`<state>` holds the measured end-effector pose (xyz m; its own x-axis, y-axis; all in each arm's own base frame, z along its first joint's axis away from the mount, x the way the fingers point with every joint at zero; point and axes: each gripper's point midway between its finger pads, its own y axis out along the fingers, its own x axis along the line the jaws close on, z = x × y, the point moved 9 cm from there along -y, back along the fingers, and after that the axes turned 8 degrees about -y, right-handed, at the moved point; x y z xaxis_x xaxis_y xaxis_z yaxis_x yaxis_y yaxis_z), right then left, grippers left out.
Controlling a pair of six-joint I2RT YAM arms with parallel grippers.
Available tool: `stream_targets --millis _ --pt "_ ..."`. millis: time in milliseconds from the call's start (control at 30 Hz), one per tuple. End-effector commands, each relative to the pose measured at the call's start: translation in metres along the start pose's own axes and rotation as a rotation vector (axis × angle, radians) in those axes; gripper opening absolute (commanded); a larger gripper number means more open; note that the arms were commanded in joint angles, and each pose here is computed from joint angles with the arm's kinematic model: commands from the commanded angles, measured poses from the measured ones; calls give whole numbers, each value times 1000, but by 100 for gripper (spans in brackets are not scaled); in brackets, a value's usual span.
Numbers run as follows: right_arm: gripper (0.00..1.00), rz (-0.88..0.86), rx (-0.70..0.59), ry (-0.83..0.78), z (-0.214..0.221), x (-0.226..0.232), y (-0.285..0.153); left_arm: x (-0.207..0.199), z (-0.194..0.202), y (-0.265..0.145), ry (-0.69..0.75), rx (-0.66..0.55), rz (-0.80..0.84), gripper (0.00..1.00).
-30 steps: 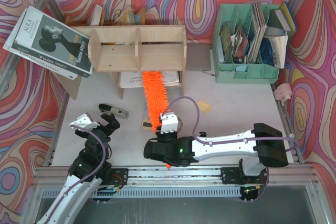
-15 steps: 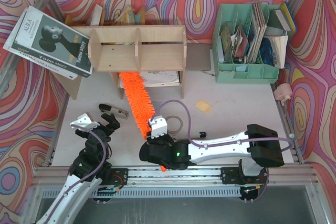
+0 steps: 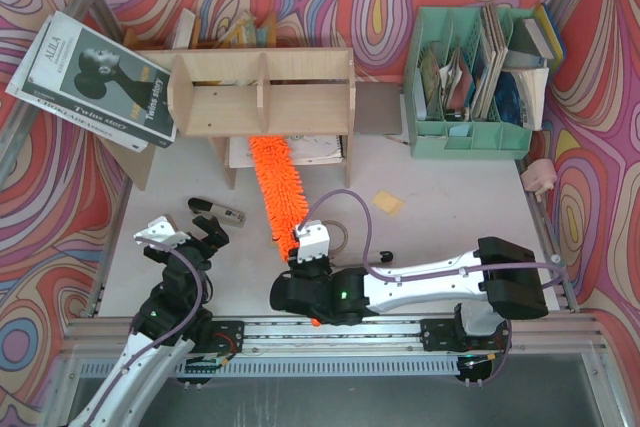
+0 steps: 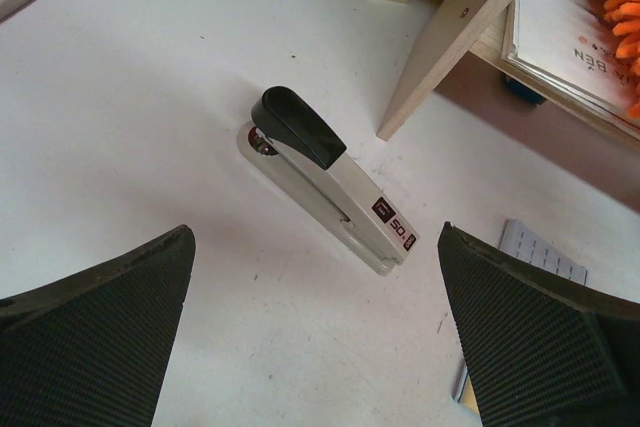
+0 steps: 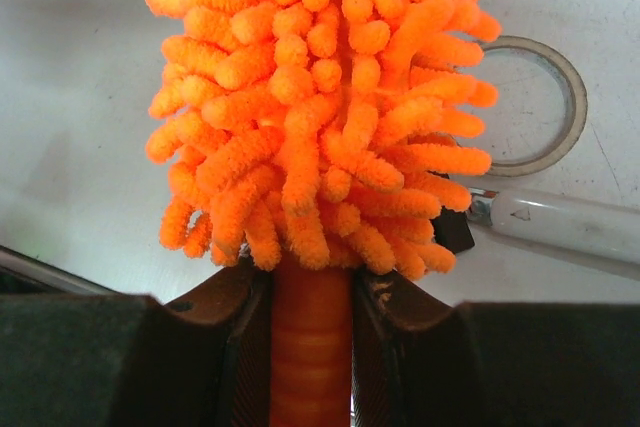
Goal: Dust the bookshelf with a duster
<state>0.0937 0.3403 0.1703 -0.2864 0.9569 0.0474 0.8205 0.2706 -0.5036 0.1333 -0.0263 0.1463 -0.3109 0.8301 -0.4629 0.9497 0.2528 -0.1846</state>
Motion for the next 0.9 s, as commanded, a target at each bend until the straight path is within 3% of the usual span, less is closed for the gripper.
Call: stream_targets --millis 0,233,867 --pt "0 6 -32 13 -8 1 -2 2 5 2 16 5 -4 98" --pt "0 -86 -56 -94 -9 37 -12 2 5 2 16 5 -5 98" --pt "0 -29 -29 -170 26 11 -55 1 5 2 20 11 -5 98"
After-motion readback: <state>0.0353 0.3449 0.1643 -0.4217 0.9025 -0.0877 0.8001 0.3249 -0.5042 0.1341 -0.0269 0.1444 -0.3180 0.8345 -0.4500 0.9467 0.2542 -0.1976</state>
